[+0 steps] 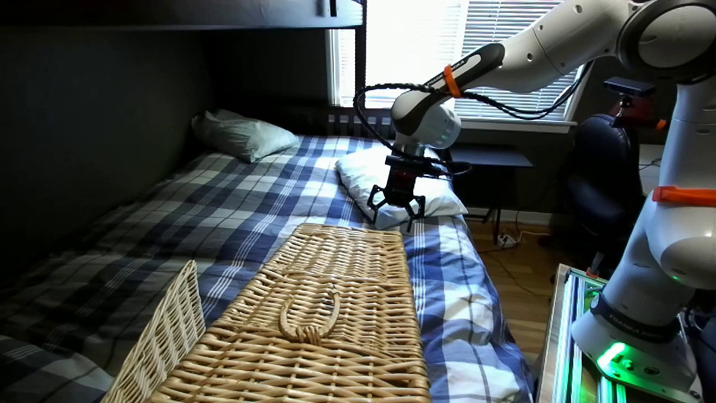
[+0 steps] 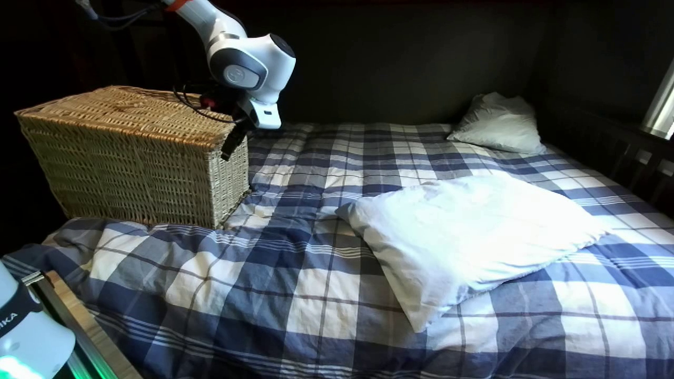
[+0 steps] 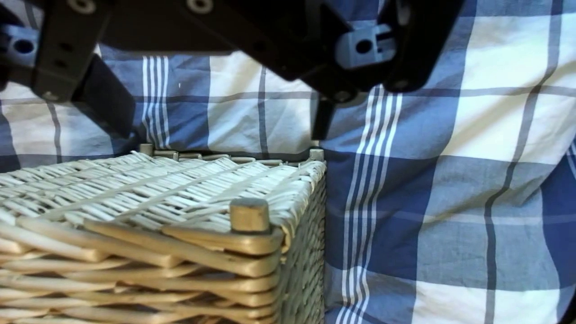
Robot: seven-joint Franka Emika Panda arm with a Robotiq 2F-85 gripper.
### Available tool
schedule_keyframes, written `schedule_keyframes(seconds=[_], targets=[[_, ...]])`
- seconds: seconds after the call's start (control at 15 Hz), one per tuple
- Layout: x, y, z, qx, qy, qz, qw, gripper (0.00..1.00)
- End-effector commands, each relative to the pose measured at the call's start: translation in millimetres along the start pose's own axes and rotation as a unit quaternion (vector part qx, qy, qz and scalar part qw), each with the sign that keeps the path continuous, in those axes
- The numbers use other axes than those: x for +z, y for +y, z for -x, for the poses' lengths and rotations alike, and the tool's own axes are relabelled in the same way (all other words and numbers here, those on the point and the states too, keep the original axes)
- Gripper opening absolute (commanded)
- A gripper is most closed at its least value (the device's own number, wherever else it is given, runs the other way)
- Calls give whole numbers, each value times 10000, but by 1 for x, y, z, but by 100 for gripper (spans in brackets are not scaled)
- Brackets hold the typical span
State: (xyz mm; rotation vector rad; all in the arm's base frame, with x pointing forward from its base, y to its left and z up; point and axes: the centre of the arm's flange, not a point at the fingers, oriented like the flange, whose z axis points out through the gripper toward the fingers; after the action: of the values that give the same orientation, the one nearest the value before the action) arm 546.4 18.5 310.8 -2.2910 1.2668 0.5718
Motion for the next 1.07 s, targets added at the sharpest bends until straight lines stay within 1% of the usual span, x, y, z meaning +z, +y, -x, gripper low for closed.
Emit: schedule_keyframes(seconds=[0.0, 0.33, 0.47, 0.53, 0.6, 0.73, 0.8, 0.87, 0.93, 1.0], targets=[[5, -1, 5, 35, -72, 72, 9999, 100], [13, 3, 13, 32, -494, 215, 9985, 100], [15, 6, 14, 53, -595, 267, 9979, 100], [15, 7, 15, 46, -622, 275, 9977, 96], [16, 7, 16, 35, -643, 283, 9975, 86], [18, 6, 15, 49, -649, 311, 9974, 73], [19, 5, 14, 63, -650, 307, 9974, 63], [20, 5, 14, 64, -645, 297, 9975, 55], [20, 5, 14, 69, -668, 299, 9973, 54], [20, 5, 14, 77, -653, 286, 9974, 47]])
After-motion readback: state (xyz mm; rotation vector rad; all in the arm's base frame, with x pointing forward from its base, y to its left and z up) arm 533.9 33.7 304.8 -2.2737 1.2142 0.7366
